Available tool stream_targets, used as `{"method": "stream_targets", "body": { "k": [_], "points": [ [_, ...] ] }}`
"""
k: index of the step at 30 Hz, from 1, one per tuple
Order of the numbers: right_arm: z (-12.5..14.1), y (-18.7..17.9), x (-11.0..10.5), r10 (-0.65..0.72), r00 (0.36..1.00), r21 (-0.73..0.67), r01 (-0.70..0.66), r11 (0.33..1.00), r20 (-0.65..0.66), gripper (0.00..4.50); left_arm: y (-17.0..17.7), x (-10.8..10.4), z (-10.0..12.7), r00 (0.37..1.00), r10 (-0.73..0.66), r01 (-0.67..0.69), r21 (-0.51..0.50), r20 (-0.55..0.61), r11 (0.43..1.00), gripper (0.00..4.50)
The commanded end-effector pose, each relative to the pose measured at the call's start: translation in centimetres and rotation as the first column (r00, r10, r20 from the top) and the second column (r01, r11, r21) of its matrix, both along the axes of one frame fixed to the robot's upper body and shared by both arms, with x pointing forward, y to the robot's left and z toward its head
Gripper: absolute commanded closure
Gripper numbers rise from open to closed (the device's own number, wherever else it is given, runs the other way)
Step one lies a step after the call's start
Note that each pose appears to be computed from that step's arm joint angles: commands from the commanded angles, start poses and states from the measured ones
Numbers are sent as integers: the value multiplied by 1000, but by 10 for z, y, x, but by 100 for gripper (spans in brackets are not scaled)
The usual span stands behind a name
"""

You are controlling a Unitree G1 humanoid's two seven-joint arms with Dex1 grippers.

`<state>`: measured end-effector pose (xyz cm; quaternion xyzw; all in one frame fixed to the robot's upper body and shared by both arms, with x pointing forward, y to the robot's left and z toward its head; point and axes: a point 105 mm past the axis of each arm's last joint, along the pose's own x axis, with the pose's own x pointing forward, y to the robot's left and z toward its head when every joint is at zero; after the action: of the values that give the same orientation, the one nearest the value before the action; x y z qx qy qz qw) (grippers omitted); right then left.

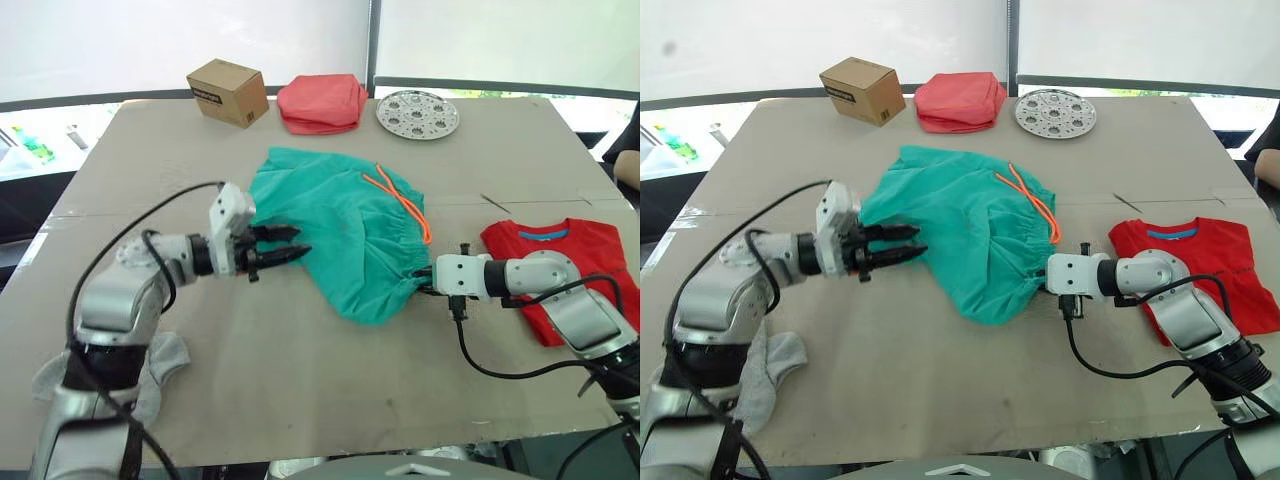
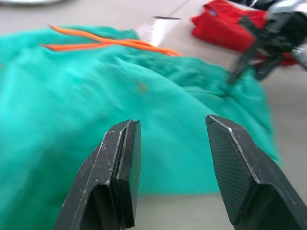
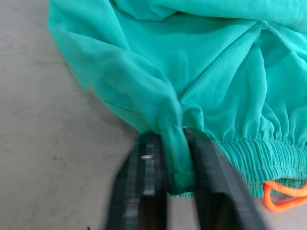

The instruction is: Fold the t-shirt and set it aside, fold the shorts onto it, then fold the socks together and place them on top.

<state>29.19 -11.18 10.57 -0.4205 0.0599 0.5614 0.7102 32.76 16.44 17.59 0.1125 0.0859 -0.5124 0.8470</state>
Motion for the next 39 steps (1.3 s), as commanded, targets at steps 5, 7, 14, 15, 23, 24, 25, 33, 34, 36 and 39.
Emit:
{"method": "stream_targets", "body": {
  "k": [5, 7, 14, 15, 23, 24, 25, 33, 34, 36, 39],
  "points": [
    [15, 8, -1, -14, 998, 47, 11, 999, 62, 447, -30, 26, 26, 945, -298, 262, 235, 134, 936, 214],
    [18, 10, 1, -32, 997, 65, 27, 998, 75, 450, -41, 31, 32, 909, -397, 350, 288, 124, 891, 161],
    [26, 12, 4, -82, 991, 90, 72, 993, 109, 450, -60, 55, 26, 863, -504, 429, 481, 32, 765, 2],
    [26, 12, 4, -89, 990, 91, 79, 993, 112, 450, -60, 58, 22, 868, -496, 423, 499, 16, 757, 2],
    [26, 11, 2, -119, 986, 100, 108, 989, 116, 450, -47, 70, -7, 917, -387, 365, 586, -94, 724, 2],
    [26, 11, 2, -122, 986, 100, 111, 989, 115, 450, -48, 69, -8, 915, -392, 374, 575, -98, 728, 26],
    [26, 11, 1, -124, 986, 101, 113, 988, 115, 450, -52, 68, -6, 912, -397, 387, 540, -104, 748, 53],
    [24, 11, 2, -126, 986, 105, 115, 988, 106, 450, -65, 57, 8, 887, -440, 462, 333, -142, 822, 407],
    [24, 11, 2, -126, 986, 107, 115, 988, 107, 450, -62, 57, 8, 890, -432, 455, 324, -146, 829, 433],
    [25, 10, 3, -134, 985, 119, 121, 985, 106, 450, -50, 55, 5, 899, -408, 438, 328, -159, 837, 444],
    [28, 4, 6, -167, 980, 139, 152, 979, 109, 450, -26, 53, 15, 926, -342, 373, 267, -157, 888, 444]
  ]
}}
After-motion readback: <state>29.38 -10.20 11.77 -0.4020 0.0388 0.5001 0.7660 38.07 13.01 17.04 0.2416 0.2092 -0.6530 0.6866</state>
